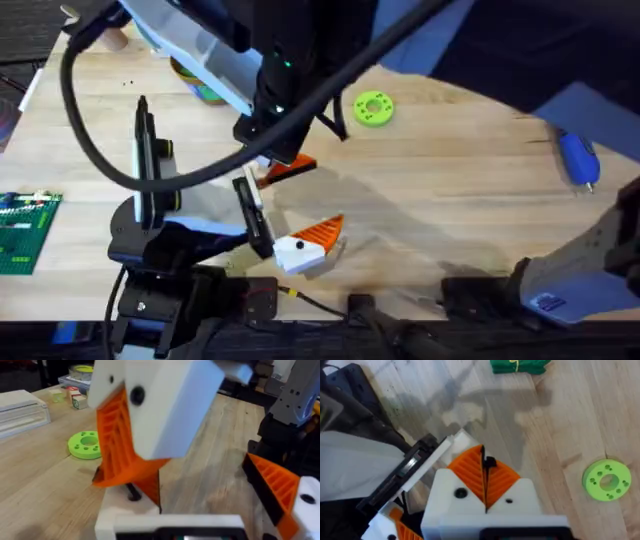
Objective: Pick up the gripper from the table and insert it into the empty holder that is missing its gripper. Then pick up a screw, insert it into the mounting hole, and use the screwdriver to tighten it. Finally, clean up the table by picking up the vegetable and placing it into the bucket.
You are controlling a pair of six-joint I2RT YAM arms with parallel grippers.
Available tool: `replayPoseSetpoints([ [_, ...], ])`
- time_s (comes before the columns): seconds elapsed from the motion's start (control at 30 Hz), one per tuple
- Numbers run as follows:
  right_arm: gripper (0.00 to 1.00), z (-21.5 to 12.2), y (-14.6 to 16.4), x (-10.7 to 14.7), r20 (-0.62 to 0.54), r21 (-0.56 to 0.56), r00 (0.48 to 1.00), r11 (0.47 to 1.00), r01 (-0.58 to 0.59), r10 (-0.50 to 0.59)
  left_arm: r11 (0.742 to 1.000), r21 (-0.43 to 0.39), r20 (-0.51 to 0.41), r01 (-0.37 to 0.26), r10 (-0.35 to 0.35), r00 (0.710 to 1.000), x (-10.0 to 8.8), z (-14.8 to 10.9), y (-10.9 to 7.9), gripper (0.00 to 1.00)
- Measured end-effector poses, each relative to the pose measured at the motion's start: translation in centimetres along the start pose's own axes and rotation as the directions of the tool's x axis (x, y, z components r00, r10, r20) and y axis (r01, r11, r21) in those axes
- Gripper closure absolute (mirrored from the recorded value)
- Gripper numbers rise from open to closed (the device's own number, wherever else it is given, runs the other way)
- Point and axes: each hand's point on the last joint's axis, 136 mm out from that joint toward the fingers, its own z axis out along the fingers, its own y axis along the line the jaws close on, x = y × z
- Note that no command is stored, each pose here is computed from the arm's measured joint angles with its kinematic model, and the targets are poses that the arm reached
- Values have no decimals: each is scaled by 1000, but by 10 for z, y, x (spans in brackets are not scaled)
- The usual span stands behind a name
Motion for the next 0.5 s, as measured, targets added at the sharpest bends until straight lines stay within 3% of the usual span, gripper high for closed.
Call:
replayPoseSetpoints([
  [0.5,995,-13,13,0,25,-66,1000,998,3,-1,1000,-12,1,-7,7,1000,0,0,2,8],
])
